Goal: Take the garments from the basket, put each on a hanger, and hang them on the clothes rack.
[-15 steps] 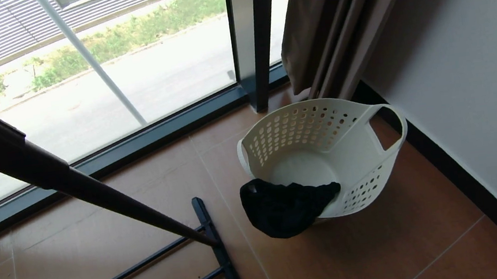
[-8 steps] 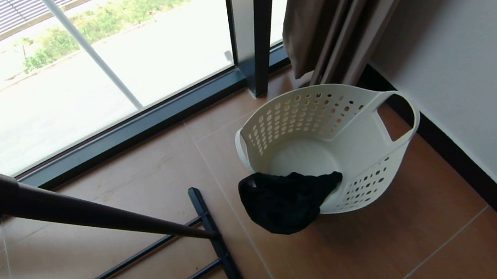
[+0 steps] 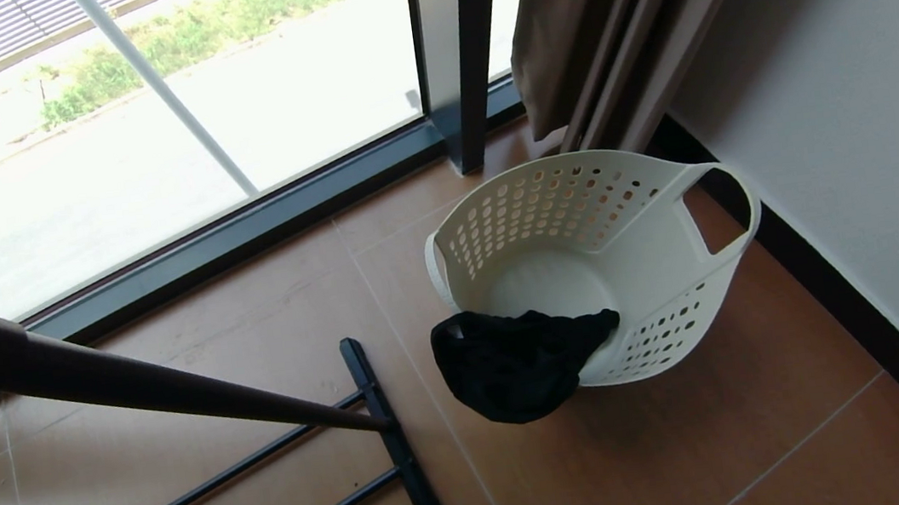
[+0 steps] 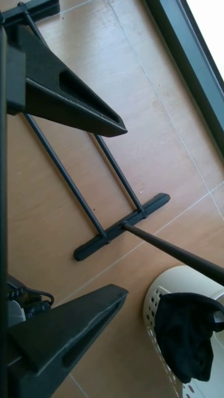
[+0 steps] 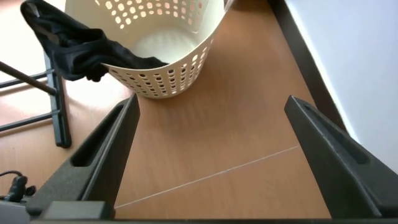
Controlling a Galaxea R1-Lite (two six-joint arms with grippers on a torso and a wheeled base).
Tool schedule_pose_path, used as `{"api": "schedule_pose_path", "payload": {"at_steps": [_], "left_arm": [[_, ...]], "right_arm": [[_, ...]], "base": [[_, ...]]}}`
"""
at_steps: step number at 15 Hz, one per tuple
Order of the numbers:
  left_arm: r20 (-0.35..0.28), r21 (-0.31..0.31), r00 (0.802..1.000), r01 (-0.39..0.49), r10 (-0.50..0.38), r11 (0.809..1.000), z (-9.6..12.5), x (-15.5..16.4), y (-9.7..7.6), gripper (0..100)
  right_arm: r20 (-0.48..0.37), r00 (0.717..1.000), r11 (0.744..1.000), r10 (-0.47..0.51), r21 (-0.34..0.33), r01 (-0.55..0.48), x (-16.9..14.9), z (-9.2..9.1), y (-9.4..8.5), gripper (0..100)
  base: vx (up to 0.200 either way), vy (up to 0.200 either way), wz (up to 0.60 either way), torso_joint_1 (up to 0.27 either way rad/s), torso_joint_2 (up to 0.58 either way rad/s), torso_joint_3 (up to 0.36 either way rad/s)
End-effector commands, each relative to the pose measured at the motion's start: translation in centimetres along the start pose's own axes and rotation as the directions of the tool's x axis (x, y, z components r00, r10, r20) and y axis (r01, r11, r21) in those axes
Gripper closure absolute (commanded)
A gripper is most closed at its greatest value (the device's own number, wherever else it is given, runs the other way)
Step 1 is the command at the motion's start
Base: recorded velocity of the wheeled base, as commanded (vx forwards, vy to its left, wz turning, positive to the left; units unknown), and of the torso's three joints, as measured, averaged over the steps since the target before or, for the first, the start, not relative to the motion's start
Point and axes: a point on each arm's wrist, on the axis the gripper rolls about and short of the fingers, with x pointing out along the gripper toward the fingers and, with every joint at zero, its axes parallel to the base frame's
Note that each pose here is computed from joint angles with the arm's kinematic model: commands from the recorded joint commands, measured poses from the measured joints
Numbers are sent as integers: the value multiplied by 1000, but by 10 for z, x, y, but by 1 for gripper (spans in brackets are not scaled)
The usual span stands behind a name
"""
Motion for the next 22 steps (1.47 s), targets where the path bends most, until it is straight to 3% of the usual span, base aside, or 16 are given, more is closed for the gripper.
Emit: {"api": "schedule_pose_path", "payload": {"at_steps": [1, 3, 6, 7, 8, 9, 13, 16, 17, 18, 20, 22], "left_arm": [[1, 0, 1000, 0, 0, 1000, 0, 0, 0, 0], [1, 0, 1000, 0, 0, 1000, 0, 0, 0, 0], [1, 0, 1000, 0, 0, 1000, 0, 0, 0, 0], [1, 0, 1000, -1, 1, 1000, 0, 0, 0, 0], [0, 0, 1000, -3, 3, 1000, 0, 0, 0, 0], [0, 1, 1000, -4, 4, 1000, 0, 0, 0, 0], [0, 3, 1000, -3, 3, 1000, 0, 0, 0, 0], [0, -2, 1000, -6, 6, 1000, 0, 0, 0, 0], [0, -2, 1000, -4, 4, 1000, 0, 0, 0, 0], [0, -2, 1000, -3, 3, 1000, 0, 0, 0, 0], [0, -2, 1000, -3, 3, 1000, 0, 0, 0, 0], [0, -2, 1000, -3, 3, 1000, 0, 0, 0, 0]], "right_arm": [[-169, 959, 974, 226, 20, -226, 65, 52, 3, 0], [-221, 943, 968, 248, 29, -248, 107, 84, 7, 0], [-310, 906, 954, 289, 20, -298, 176, 108, 21, 0], [-319, 901, 952, 294, 10, -307, 183, 109, 23, 0], [-362, 877, 932, 315, -58, -358, 215, 108, 30, 0], [-383, 859, 915, 338, -80, -396, 233, 107, 33, 0], [-391, 838, 882, 381, -119, -456, 296, 113, 57, 0], [-407, 822, 830, 397, -223, -511, 338, 108, 70, 0], [-414, 816, 821, 403, -230, -522, 342, 107, 74, 0], [-444, 790, 797, 423, -233, -558, 354, 110, 88, 0], [-473, 763, 755, 440, -265, -599, 363, 109, 99, 0], [-523, 719, 707, 458, -275, -651, 378, 101, 115, 0]], "base": [[0, 0, 0, 0, 0, 0], [0, 0, 0, 0, 0, 0], [0, 0, 0, 0, 0, 0], [0, 0, 0, 0, 0, 0], [0, 0, 0, 0, 0, 0], [0, 0, 0, 0, 0, 0], [0, 0, 0, 0, 0, 0], [0, 0, 0, 0, 0, 0], [0, 0, 0, 0, 0, 0], [0, 0, 0, 0, 0, 0], [0, 0, 0, 0, 0, 0], [0, 0, 0, 0, 0, 0]]}}
